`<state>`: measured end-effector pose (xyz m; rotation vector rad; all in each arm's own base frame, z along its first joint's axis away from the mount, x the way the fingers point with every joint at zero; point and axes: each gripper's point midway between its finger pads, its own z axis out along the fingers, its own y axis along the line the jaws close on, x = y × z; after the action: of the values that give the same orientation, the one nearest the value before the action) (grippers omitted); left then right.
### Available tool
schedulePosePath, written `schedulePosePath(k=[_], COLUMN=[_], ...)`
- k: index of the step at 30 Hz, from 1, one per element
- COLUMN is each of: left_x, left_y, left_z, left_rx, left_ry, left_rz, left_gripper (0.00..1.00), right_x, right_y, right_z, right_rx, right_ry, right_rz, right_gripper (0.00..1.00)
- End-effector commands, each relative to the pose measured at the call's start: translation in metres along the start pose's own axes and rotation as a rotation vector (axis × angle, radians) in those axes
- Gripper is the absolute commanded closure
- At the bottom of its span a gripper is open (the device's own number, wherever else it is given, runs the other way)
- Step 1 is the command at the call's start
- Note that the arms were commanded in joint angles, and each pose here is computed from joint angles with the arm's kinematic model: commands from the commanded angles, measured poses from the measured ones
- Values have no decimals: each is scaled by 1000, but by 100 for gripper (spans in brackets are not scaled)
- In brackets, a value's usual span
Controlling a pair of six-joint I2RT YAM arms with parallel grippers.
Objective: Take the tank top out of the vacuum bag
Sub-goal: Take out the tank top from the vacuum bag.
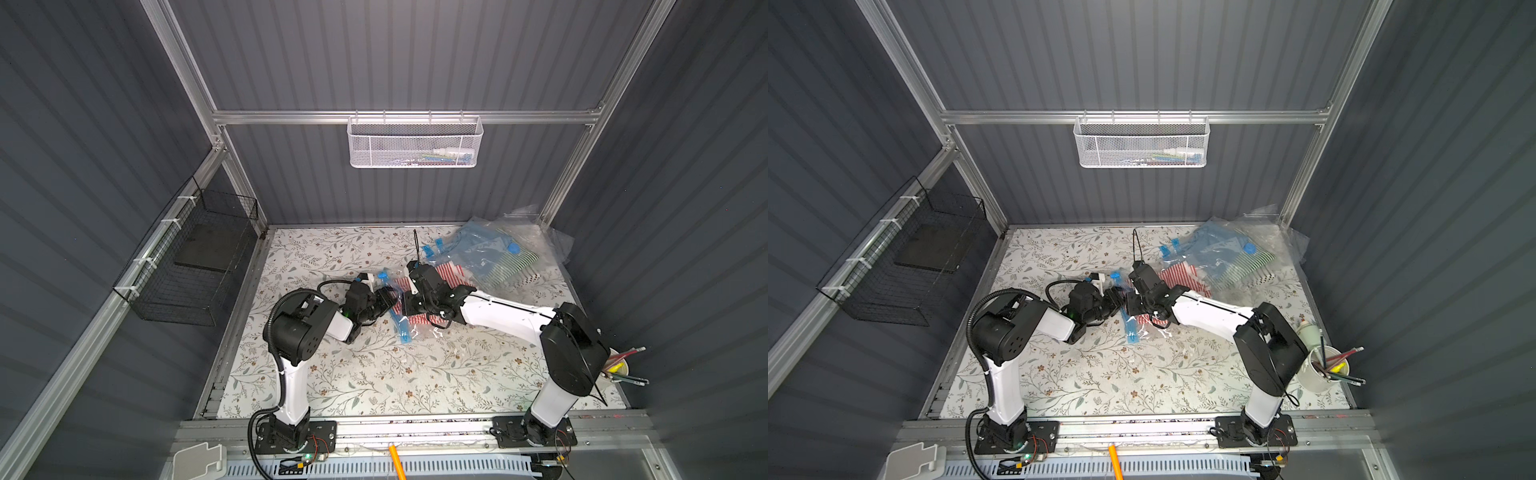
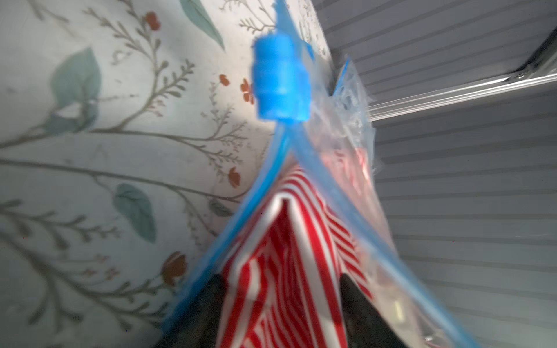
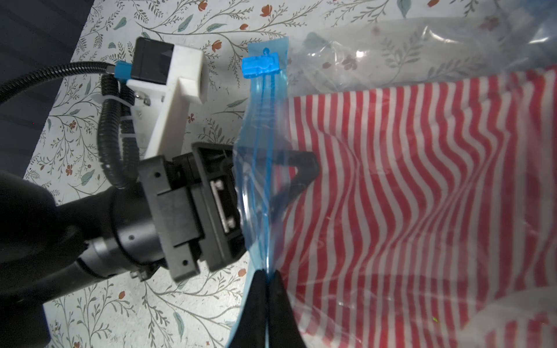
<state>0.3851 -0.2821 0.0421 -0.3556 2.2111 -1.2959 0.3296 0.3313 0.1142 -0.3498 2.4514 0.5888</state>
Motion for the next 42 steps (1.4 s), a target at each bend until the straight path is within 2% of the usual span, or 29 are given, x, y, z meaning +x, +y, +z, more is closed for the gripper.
schedulePosePath(k=[1, 3, 5, 10, 15, 18, 20, 26, 34, 39, 42], left_x=[23, 22, 20, 17, 15, 12, 9, -1, -9, -11, -11], left_y=[47, 47, 46, 43, 41, 34, 22, -13, -42, -53, -57], left_z=[-1, 0, 1, 0, -1, -5, -9, -19, -27, -31, -34], left_rx=[-176, -177, -172, -177, -183, -170, -136, -50, 19, 38, 51], left_ry=[65, 60, 54, 47, 46, 35, 23, 5, -7, -8, -5], left_rz=[-10, -8, 1, 24, 31, 36, 38, 36, 38, 34, 31], left_gripper=[60, 65, 78, 100, 100, 100, 100, 100, 100, 100, 100], right_x=[-8, -5, -4, -3, -1, 1, 3, 11, 18, 19, 19], right_y=[11, 9, 8, 8, 6, 6, 7, 5, 20, 11, 4], right_z=[-4, -2, -2, -2, 1, 5, 7, 11, 8, 11, 15], right_rx=[-42, -37, -33, -32, -14, -10, -16, -21, -112, -59, -15], right_ry=[-28, -21, -20, -11, 7, 32, 43, 60, 71, 69, 74], right_rz=[-12, -11, -11, -20, -15, -26, -29, -42, -61, -64, -64], right_gripper=[100, 98, 96, 76, 78, 70, 59, 50, 49, 48, 54])
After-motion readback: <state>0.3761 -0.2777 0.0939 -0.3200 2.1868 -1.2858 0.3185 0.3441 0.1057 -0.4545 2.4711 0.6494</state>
